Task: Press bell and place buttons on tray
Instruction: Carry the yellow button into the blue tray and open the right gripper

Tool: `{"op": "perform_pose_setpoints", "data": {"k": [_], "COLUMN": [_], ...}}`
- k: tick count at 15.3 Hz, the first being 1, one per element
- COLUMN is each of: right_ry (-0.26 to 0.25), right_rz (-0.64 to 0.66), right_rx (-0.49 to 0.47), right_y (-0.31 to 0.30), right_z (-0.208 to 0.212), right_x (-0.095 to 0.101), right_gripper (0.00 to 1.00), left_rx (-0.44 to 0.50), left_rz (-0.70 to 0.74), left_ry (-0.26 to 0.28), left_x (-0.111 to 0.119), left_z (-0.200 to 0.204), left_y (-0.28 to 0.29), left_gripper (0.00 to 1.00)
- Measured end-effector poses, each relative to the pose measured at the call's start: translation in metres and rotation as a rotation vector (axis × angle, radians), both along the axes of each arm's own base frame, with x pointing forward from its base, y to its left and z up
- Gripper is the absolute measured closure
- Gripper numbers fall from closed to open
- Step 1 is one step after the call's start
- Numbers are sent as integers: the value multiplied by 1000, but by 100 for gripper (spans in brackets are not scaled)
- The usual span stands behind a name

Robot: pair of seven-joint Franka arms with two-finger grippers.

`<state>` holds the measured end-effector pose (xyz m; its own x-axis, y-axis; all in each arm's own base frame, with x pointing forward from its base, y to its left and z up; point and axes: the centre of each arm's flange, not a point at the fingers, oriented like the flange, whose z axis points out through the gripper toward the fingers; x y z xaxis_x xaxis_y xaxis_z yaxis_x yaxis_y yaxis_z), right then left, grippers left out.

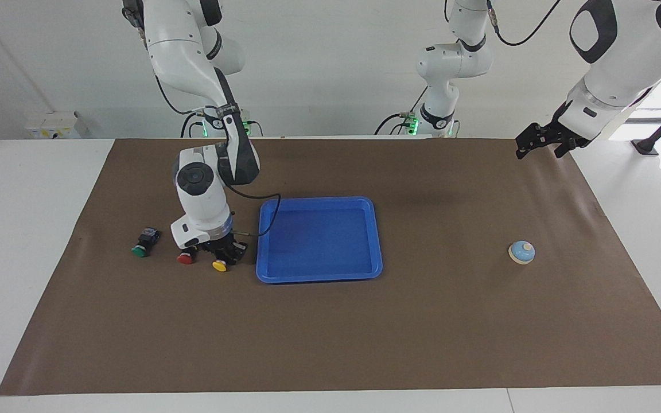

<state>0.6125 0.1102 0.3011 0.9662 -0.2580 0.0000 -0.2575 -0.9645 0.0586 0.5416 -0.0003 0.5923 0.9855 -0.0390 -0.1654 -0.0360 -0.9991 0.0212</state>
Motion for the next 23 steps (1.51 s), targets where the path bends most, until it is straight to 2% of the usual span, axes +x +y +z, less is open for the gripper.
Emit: {"op": "perform_pose_setpoints", "data": {"k": [3,6,8,11,15,20,21,23], "right_ry": [34,34,39,16,20,36,37,44], "right_rz": [56,150,216,296,325,330,320,275], "right_rx": [15,40,40,50,53,50,50,47], "right_y": [26,80,113,143,152,154,154,151], "right_z": [47,76,69,40,5,-6,-6,-3], "right_x": [13,8,-3,-16,-25,-32,-32,-31], "right_gripper": [59,59,59,59,59,59,55,33], "left_rx": [0,0,0,0,0,0,0,0], "left_rz": [0,0,0,0,0,0,0,0], "left_ry": [0,0,0,0,0,0,0,0], "left_x": [0,0,0,0,0,0,0,0], "left_z": [0,0,0,0,0,0,0,0], "left_y": [0,0,0,0,0,0,0,0], "left_gripper": [0,0,0,0,0,0,0,0]}}
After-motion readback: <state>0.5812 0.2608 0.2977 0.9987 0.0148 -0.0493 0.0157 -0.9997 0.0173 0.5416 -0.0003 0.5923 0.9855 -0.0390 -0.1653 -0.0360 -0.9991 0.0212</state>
